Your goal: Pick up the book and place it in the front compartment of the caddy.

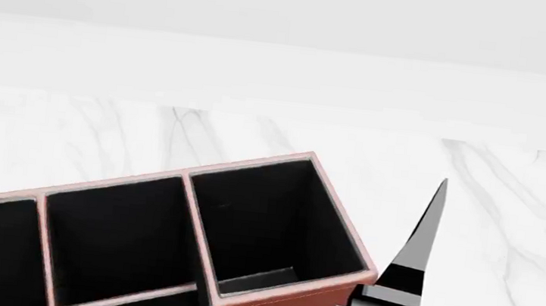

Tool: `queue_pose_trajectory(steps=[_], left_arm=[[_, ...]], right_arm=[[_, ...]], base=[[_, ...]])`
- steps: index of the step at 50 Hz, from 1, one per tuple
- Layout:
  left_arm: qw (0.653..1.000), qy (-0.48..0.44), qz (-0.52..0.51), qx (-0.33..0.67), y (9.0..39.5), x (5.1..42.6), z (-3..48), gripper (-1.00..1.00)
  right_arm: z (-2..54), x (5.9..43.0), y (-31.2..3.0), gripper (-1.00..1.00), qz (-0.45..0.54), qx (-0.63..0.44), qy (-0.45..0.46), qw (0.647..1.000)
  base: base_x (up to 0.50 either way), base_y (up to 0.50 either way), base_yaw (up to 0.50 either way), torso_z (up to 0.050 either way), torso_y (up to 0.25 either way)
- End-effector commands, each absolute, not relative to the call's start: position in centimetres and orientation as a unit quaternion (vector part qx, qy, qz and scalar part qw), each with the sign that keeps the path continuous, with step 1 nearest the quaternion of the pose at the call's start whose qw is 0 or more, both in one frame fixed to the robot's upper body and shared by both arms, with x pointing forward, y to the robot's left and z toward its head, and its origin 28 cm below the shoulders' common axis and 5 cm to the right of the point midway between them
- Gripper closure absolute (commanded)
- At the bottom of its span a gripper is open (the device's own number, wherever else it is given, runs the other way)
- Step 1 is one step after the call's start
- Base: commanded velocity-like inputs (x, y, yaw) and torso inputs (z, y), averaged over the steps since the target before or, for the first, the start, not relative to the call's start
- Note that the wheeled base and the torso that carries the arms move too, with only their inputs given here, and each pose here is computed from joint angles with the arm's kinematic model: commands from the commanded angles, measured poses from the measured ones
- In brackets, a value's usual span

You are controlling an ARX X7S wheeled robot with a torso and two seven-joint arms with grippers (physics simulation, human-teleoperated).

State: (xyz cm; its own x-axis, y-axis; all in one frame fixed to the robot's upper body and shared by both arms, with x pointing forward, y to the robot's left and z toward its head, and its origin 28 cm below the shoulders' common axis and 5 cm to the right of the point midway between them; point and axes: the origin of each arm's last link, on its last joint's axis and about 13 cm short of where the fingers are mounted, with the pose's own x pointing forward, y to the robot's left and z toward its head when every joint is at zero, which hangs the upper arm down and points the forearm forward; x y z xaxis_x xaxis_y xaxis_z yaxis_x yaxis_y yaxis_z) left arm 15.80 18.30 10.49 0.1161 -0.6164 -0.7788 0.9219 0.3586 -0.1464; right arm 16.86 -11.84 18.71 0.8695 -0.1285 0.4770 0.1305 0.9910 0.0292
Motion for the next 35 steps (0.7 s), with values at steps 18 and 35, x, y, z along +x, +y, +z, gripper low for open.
queue_pose_trajectory(steps=[18,35], left_arm=[[0.702,0.422,-0.539,0.199,17.9,15.0,9.1,1.00],[0.707,0.356,-0.566,0.233,18.4,15.6,11.3,1.00]], right_arm=[[18.9,16.8,-11.9,-1.00,-0.067,0.000,-0.249,0.966],[18.8,16.8,-11.9,-1.00,-0.068,0.000,-0.248,0.966]], base=[[0.00,0.00,0.00,0.000,0.000],[0.00,0.00,0.00,0.000,0.000]])
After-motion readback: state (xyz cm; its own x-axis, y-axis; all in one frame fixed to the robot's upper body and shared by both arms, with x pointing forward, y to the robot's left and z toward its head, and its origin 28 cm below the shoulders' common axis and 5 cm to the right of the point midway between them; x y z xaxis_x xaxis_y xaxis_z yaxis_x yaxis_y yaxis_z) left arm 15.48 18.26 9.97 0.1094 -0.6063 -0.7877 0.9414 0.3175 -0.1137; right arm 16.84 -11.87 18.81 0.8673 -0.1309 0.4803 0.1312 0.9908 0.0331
